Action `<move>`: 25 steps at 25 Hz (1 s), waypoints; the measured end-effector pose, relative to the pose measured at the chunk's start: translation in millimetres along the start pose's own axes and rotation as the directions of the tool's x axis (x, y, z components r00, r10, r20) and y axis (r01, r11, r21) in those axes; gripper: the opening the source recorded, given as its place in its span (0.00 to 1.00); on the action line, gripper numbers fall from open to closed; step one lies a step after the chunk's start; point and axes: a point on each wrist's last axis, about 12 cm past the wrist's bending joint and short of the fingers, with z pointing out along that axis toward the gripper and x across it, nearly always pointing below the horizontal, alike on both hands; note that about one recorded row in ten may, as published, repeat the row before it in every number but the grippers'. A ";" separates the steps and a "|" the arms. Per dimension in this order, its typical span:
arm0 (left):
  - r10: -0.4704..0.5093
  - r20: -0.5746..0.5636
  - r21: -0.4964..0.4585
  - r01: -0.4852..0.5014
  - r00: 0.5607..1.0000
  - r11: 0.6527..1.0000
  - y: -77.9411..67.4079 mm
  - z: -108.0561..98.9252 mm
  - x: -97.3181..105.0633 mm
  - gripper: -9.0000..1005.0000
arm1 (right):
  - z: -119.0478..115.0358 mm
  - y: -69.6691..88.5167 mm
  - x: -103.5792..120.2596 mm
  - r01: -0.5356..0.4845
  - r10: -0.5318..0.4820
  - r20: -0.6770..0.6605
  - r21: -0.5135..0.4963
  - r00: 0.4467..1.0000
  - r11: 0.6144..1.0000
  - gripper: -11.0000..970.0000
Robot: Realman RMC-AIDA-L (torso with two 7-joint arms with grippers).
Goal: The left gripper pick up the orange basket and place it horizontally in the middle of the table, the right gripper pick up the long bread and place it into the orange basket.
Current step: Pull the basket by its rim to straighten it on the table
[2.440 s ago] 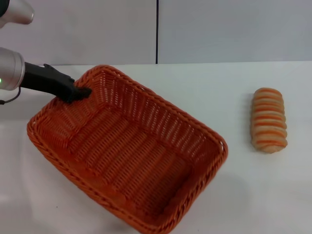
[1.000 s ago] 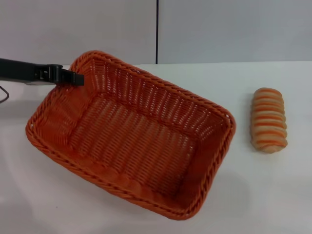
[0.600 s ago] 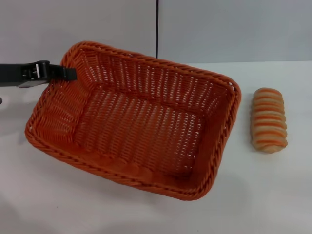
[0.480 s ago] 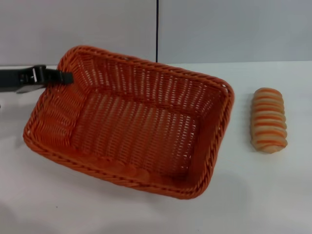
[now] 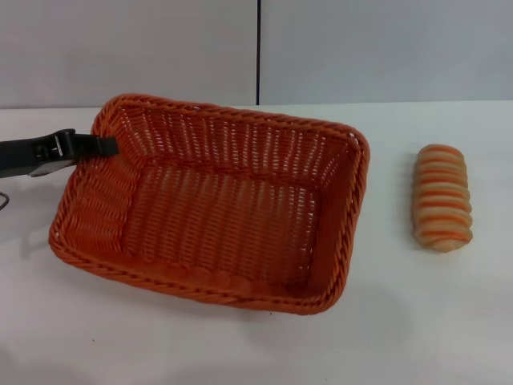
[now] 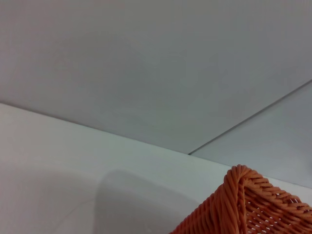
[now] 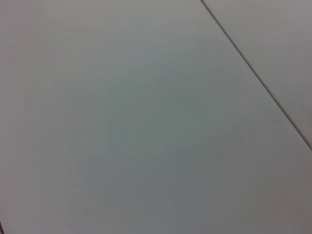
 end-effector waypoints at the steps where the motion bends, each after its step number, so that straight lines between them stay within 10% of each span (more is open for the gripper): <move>1: 0.001 0.000 0.000 -0.001 1.000 1.000 0.0 0.2 0.0 0.19 | 0.4 0.1 0.0 0.000 0.000 0.000 0.000 1.000 1.000 0.65; 17: 0.034 -0.010 0.003 -0.034 0.999 0.999 -4.1 1.5 -3.9 0.20 | 0.8 -0.5 0.0 0.003 -0.003 -0.003 0.002 1.000 1.000 0.64; 25: 0.071 0.013 -0.005 -0.071 0.997 0.997 -2.9 -3.2 -9.0 0.64 | 1.1 1.2 1.1 0.000 0.000 -0.015 -0.013 1.000 1.000 0.64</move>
